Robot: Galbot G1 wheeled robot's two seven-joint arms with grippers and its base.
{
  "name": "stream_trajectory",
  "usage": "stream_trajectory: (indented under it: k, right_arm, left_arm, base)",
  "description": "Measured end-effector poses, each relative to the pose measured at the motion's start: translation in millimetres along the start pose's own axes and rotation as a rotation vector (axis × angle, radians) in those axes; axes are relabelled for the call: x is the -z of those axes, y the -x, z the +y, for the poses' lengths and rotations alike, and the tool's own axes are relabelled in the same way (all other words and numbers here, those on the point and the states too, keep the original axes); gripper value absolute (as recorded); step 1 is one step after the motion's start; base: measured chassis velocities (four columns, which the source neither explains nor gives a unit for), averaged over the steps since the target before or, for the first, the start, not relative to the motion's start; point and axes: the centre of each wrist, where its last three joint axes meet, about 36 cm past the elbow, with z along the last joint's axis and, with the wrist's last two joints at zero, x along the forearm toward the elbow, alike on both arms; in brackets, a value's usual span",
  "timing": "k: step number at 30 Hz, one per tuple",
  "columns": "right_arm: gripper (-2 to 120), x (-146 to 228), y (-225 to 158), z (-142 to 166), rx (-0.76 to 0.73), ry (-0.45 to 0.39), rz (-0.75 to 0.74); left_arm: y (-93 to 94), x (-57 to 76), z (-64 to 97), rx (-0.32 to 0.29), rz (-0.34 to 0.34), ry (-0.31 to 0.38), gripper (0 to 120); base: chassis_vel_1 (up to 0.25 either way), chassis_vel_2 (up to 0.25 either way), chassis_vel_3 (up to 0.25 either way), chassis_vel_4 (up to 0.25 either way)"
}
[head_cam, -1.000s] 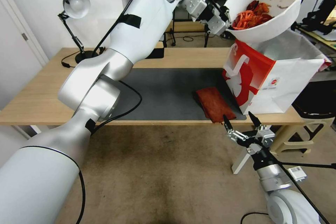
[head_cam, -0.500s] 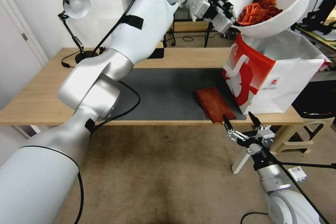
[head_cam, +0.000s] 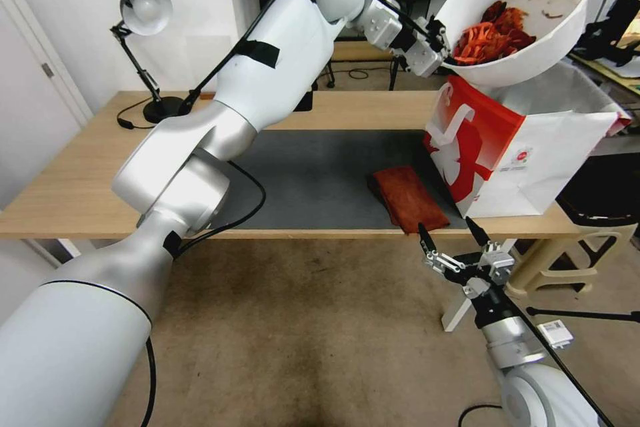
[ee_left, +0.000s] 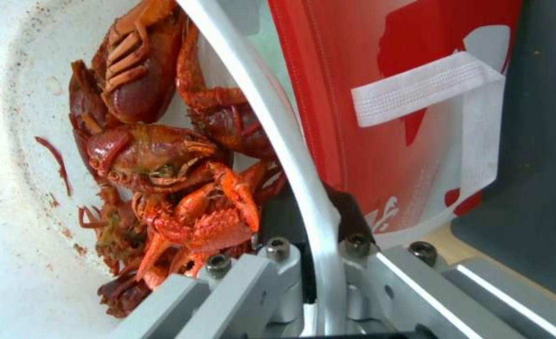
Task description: Sweep shrimp from table into container with towel, then put container into takeout bag.
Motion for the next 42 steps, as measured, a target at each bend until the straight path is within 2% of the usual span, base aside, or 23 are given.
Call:
stream_trajectory:
  k: [19, 26, 42]
  right_arm:
    - [100, -1.3, -3.0, 1.3, 0.001, 0.0, 0.005]
    - [100, -1.6, -2.0, 2.3, 0.002, 0.001, 0.002]
    - [100, -1.4, 0.3, 1.4, 0.004, 0.001, -0.003]
  left_arm:
    - [24.1, 8.3, -7.7, 0.065, -0.028, -0.006, 0]
    - [32.3, 6.5, -17.5, 0.083, -0.023, -0.022, 0]
    - [46.2, 7.9, -30.6, 0.06, -0.03, -0.03, 0]
  base:
    - [0.0, 0.0, 0.0, 0.0]
    - [0.0, 0.0, 0.0, 0.0]
    - [0.0, 0.0, 0.0, 0.0]
